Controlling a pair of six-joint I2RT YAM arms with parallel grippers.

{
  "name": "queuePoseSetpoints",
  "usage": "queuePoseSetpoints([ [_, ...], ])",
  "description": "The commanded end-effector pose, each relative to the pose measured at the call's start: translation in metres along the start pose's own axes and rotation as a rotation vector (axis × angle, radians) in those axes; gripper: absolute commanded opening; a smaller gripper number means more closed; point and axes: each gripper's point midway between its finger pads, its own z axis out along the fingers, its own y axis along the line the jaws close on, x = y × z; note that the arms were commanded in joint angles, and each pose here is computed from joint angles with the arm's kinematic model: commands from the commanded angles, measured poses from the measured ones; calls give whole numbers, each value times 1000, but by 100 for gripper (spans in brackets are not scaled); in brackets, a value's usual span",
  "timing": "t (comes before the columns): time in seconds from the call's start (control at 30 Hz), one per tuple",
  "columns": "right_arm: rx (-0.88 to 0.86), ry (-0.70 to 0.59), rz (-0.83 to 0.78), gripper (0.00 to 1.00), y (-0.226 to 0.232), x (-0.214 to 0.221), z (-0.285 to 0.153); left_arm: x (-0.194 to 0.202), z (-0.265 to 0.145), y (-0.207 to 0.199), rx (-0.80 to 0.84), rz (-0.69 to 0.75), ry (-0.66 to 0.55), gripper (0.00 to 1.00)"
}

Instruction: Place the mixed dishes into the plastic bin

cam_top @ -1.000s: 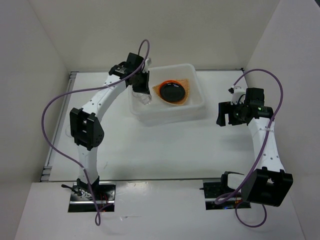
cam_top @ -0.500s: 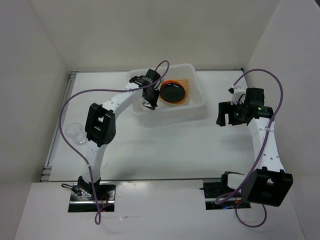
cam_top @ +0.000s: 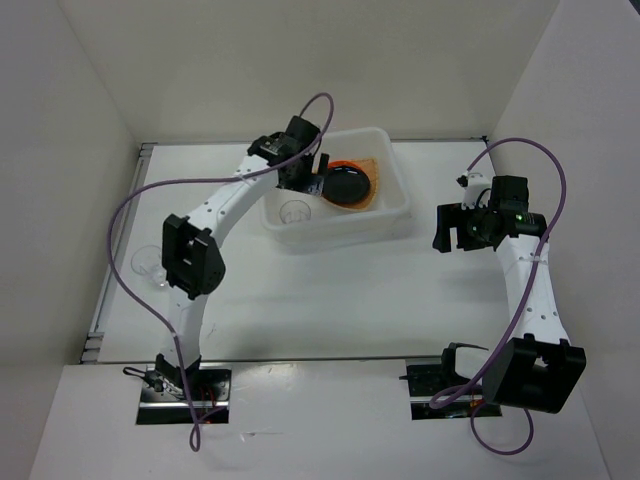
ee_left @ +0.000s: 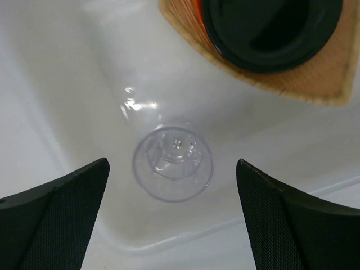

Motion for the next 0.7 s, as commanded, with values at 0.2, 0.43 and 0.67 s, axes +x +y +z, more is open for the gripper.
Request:
queuePoseSetpoints([
  [0.2, 8, -60, -14, 90, -1, -10, -3, 0, -128, 166, -467, -381, -144, 100],
  [0.43, 0, -50, -18, 90, -1, -11, 2, 104, -110, 233, -497, -659, -34, 100],
  [0.67, -13, -34, -12, 90, 0, -9, 7, 162, -101, 275, -555, -715, 63, 100],
])
